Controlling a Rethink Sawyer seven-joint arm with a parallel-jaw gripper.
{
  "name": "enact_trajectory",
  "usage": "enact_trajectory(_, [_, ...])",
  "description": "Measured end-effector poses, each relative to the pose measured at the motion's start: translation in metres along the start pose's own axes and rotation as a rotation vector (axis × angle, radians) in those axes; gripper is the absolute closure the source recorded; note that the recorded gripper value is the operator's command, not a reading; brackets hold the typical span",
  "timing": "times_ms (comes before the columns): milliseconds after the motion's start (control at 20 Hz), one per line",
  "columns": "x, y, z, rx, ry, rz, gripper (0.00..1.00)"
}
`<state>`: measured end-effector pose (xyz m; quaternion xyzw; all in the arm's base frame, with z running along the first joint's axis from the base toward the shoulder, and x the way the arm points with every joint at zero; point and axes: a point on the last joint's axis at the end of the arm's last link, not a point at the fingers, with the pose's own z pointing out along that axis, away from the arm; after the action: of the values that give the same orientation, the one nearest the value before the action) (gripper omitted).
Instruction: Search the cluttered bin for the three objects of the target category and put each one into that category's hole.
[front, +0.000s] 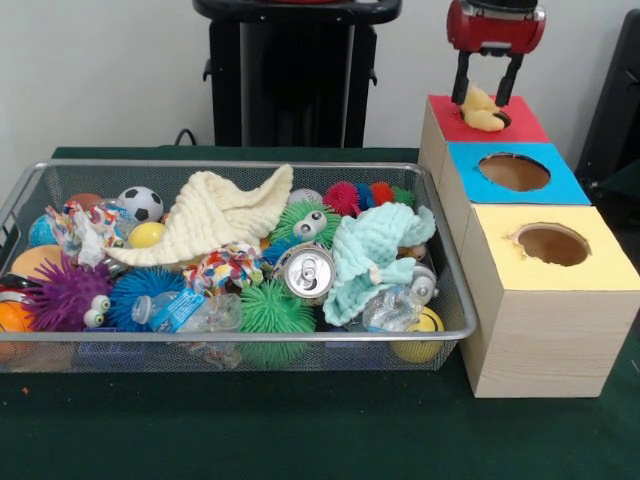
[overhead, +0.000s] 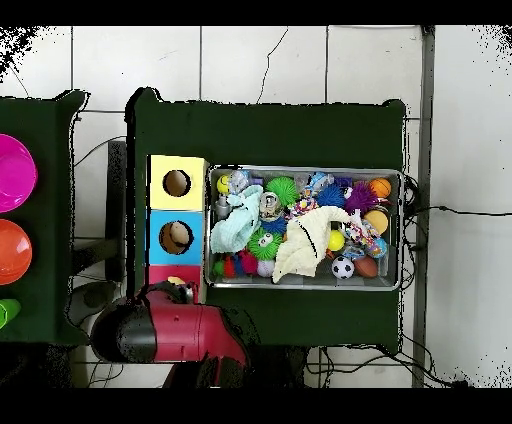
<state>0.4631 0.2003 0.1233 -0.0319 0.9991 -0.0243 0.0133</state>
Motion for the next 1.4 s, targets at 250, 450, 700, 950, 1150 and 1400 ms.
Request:
enact_trajectory(250, [-0.005, 0.003, -0.018, -0.01, 0.014, -0.002, 0.0])
enact_trajectory(450, [-0.008, 0.002, -0.023, -0.013, 0.004, 0.001, 0.0])
enact_trajectory(700, [-0.01, -0.001, -0.026, -0.013, -0.003, 0.007, 0.0])
enact_trajectory(950, [-0.012, -0.007, -0.026, -0.013, -0.002, 0.019, 0.0])
enact_trajectory(1150, [-0.013, -0.011, -0.026, -0.012, -0.002, 0.027, 0.0])
enact_trajectory(1400, [-0.014, -0.012, -0.026, -0.012, -0.002, 0.029, 1.0])
